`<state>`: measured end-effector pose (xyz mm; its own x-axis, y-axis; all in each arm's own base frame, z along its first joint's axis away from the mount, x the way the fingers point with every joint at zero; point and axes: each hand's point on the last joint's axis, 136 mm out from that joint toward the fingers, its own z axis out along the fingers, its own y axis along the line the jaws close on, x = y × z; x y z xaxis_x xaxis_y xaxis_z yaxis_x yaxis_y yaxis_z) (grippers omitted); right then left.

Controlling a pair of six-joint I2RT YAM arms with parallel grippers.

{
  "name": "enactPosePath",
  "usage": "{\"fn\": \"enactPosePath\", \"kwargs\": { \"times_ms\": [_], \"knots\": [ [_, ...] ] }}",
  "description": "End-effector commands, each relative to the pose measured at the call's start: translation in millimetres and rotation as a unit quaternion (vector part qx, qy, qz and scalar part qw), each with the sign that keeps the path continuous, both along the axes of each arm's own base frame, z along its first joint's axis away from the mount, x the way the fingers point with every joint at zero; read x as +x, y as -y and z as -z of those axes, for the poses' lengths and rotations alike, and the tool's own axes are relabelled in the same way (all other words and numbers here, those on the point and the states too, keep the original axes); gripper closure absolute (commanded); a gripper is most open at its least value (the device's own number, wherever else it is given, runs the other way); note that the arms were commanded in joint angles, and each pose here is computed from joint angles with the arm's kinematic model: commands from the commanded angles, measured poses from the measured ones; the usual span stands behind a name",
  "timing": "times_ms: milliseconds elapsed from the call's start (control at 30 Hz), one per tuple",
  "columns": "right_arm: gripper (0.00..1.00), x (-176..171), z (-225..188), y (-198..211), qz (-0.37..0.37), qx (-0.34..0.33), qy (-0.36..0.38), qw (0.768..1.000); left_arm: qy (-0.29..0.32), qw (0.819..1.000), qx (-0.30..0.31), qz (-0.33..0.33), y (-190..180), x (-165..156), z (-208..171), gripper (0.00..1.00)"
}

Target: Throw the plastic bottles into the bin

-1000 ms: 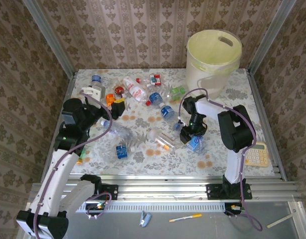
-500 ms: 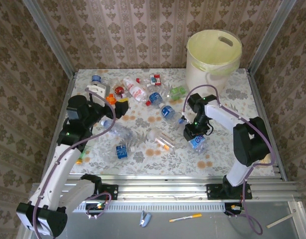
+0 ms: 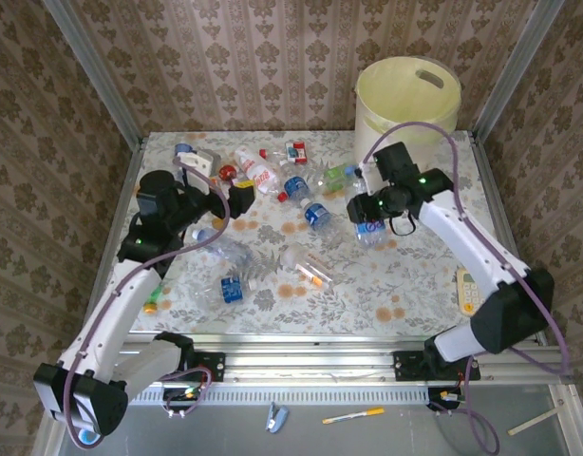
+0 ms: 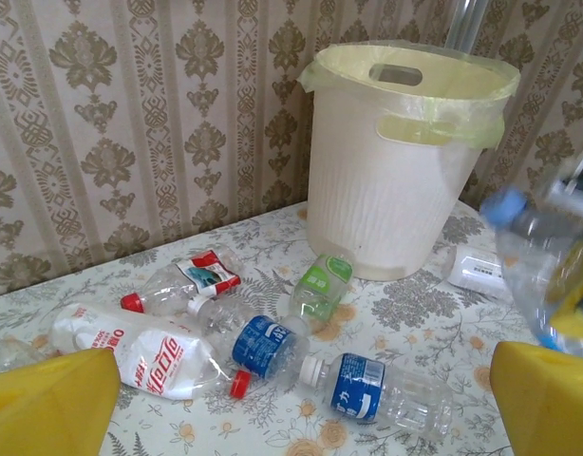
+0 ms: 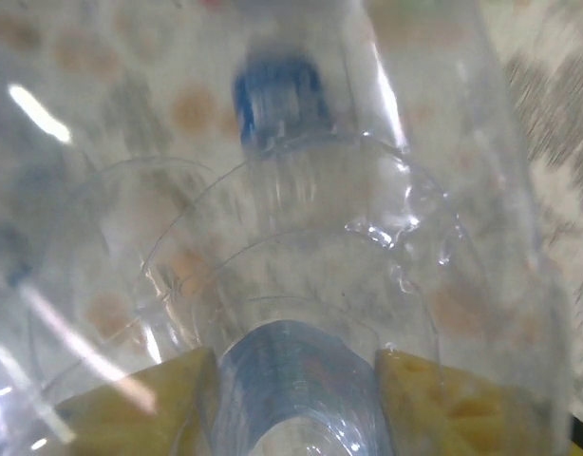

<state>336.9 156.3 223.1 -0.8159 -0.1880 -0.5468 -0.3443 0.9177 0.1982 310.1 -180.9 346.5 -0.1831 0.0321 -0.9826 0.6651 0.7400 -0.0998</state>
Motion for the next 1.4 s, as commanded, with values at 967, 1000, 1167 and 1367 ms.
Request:
{"fn": "enactPosePath", "kwargs": {
  "times_ms": [967, 1000, 1167, 1367],
  "knots": [
    [1.00, 32, -379, 45, 0.100, 0.015, 0.634, 0.767, 0.035, 0.998, -0.044, 0.042, 38, 22, -45, 0.00],
    [1.00, 31, -385, 44, 0.099, 0.011, 0.642, 0.760, 0.037, 0.998, -0.044, 0.041, 38, 23, -46, 0.00],
    [1.00, 30, -416, 44, 0.091, -0.013, 0.678, 0.730, 0.036, 0.998, -0.043, 0.040, 42, 28, -46, 0.00],
    [1.00, 37, -432, 38, 0.078, -0.042, 0.696, 0.712, 0.035, 0.998, -0.042, 0.038, 46, 34, -46, 0.00]
  ]
}}
